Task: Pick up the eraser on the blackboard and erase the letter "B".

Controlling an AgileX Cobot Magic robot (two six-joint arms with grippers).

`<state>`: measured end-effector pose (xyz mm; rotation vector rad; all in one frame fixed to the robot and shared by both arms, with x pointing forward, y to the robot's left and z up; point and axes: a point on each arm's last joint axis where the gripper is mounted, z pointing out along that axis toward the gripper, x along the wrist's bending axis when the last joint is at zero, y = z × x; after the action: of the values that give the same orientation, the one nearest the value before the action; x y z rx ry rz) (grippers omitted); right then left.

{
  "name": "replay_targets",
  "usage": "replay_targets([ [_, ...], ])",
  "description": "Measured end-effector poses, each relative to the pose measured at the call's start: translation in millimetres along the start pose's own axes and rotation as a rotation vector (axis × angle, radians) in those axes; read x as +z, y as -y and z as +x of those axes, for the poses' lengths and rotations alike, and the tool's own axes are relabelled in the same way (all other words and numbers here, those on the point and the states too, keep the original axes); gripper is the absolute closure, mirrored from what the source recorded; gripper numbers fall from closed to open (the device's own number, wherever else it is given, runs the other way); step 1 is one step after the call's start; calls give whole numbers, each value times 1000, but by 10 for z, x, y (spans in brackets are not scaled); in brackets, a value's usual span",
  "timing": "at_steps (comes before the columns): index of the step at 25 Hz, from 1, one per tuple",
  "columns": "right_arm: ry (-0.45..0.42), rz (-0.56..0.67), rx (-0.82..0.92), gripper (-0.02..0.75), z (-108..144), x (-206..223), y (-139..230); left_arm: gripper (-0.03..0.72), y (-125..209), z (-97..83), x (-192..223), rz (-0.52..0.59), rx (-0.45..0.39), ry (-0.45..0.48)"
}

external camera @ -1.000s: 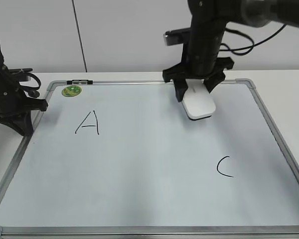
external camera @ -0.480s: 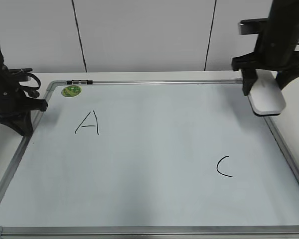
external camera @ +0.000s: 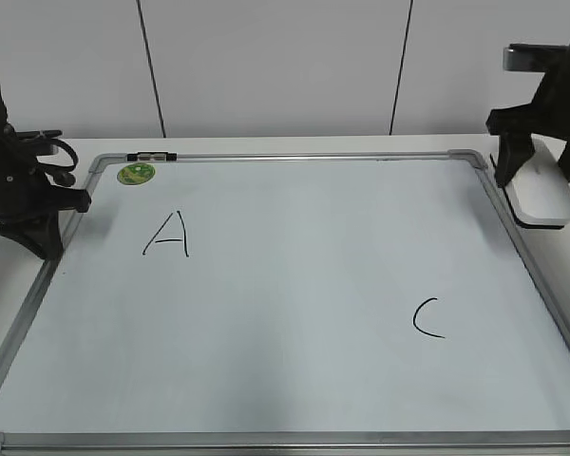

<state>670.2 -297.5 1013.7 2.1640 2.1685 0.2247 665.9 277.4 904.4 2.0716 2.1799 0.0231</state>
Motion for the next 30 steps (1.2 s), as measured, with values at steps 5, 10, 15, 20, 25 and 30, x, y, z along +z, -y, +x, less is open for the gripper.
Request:
replay_targets([
  [5, -14, 49, -4, 214, -11, 222, -19, 639, 0, 0, 0, 0, 0, 0],
  [10, -16, 67, -3, 214, -20, 301, -24, 639, 0, 0, 0, 0, 0, 0],
  [15, -16, 65, -3, 214, -20, 301, -25, 639, 0, 0, 0, 0, 0, 0],
  [20, -16, 65, -3, 214, -20, 301, -25, 639, 0, 0, 0, 0, 0, 0],
  [25, -20, 65, -1, 214, -17, 301, -26, 639, 0, 0, 0, 0, 0, 0],
  [30, -21, 83, -2, 214, -21, 391, -30, 639, 0, 0, 0, 0, 0, 0],
])
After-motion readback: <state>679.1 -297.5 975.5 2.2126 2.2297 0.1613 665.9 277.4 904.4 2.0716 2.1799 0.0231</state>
